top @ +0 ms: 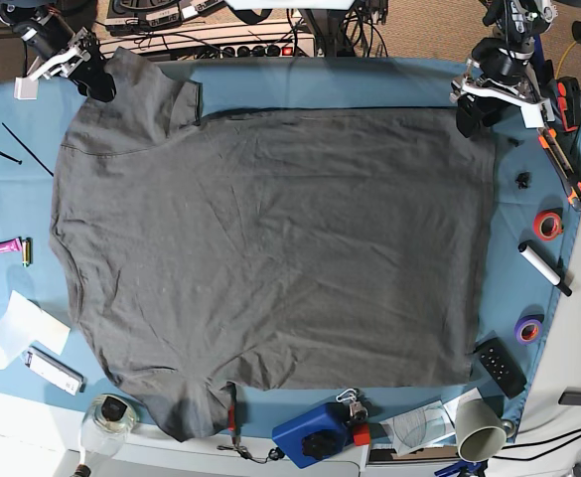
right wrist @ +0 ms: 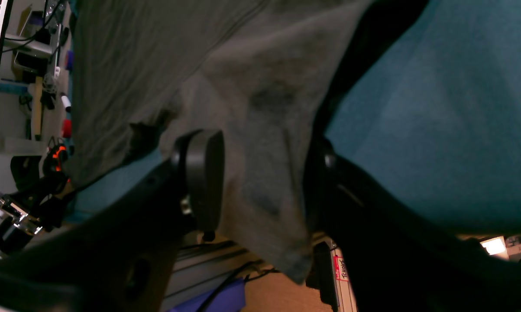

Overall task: Fold the T-shirt properly
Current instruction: 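Move the left gripper to the other shoulder corner and grasp it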

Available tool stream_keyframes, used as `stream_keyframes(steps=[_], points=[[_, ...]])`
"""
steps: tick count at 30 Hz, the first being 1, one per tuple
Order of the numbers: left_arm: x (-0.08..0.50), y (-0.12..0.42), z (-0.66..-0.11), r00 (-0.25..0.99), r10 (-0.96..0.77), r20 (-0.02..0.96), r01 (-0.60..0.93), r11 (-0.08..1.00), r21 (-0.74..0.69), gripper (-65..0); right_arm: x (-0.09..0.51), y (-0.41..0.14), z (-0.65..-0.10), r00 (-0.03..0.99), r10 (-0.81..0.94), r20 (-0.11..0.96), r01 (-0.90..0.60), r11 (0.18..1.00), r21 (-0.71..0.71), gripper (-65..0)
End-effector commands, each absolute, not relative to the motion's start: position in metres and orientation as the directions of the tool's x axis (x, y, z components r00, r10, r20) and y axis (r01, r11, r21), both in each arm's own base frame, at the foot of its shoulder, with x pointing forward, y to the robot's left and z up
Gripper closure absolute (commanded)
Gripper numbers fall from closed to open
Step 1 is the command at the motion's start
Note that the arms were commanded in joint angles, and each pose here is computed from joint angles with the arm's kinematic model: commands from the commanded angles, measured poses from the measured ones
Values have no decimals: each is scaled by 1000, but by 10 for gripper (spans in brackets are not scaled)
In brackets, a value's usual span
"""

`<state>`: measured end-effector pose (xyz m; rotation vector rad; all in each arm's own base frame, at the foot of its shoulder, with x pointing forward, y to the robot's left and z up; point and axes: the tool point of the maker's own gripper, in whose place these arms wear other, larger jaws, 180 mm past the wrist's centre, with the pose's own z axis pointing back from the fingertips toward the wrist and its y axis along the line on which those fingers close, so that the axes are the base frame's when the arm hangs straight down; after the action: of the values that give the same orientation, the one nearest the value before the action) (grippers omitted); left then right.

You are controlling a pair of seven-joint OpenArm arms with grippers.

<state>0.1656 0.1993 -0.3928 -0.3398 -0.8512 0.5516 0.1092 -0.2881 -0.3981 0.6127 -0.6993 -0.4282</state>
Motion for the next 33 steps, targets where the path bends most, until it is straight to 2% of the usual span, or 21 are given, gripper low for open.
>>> stream_keyframes(steps=[1,8,18,21,25,33], points=[[162,202,-394,546,572,612,-328,818,-472,-312,74,-284,-424,809,-484,333,228,781,582,-295],[165,200,-391,535,581,613,-320,811,-489,-293,75,-285,-423,807,-486,336,228,780,582,-295],[178,198,-383,500,606,618,-303,791,-531,-33,80,-287,-421,789,-499,358,225,778,587,-289],[180,197,-381,500,600,624,-288,795,-533,0,86,-286,-417,772,-516,372,219,765,606,-222],[180,196,-381,502,599,624,-288,796,-532,0,93,-286,-415,765,-516,386,208,765,609,-4],[171,196,-378,530,580,618,-284,809,-516,0,96,-286,-415,763,-515,390,205,766,610,0]])
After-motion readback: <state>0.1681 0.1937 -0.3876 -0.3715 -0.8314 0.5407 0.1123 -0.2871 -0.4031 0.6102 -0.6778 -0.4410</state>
